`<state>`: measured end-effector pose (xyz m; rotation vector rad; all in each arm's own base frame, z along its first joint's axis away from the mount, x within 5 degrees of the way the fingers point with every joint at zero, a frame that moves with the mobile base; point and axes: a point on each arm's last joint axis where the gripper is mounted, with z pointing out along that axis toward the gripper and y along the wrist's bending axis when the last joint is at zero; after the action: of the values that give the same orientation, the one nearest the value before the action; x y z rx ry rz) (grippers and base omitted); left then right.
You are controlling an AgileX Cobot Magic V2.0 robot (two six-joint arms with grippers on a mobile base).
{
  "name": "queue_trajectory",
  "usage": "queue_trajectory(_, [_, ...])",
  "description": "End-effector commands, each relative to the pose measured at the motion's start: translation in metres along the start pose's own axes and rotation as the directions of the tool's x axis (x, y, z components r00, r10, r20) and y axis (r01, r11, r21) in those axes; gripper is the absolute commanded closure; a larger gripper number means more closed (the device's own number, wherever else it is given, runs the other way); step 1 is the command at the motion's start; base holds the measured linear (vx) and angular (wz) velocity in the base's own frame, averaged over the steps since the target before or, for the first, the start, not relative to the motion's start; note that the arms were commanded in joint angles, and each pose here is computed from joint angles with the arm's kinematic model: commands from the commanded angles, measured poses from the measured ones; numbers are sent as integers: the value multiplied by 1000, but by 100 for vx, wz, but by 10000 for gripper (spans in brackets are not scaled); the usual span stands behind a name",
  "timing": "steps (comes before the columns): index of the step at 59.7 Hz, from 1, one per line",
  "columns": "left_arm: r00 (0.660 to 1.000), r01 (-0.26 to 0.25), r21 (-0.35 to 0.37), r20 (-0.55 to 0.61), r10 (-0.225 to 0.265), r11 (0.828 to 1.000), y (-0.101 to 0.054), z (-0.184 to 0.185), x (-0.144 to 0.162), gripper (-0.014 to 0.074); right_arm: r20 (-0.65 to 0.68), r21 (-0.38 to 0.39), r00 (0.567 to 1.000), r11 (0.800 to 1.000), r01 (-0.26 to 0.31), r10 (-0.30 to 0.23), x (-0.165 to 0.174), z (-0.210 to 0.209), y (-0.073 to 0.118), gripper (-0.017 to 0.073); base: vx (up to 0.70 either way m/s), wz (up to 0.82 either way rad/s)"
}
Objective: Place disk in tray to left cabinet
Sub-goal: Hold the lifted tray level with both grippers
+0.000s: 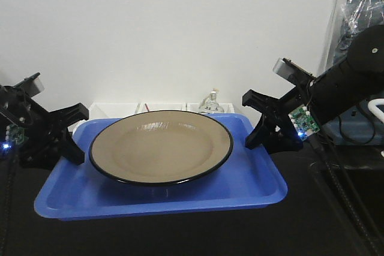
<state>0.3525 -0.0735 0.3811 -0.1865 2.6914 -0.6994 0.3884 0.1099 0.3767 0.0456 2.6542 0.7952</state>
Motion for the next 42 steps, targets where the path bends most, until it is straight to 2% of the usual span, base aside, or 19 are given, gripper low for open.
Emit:
queue_trajectory(1, [997, 8, 266, 66, -26, 964, -44, -35, 11, 594, 29, -221, 1000, 975, 18, -12, 11, -32, 41, 564, 0, 0])
queue_trajectory(42, [997, 4, 263, 68, -23, 965, -43, -35, 11, 594, 27, -219, 1000, 975, 18, -12, 11, -32, 41, 564, 0, 0])
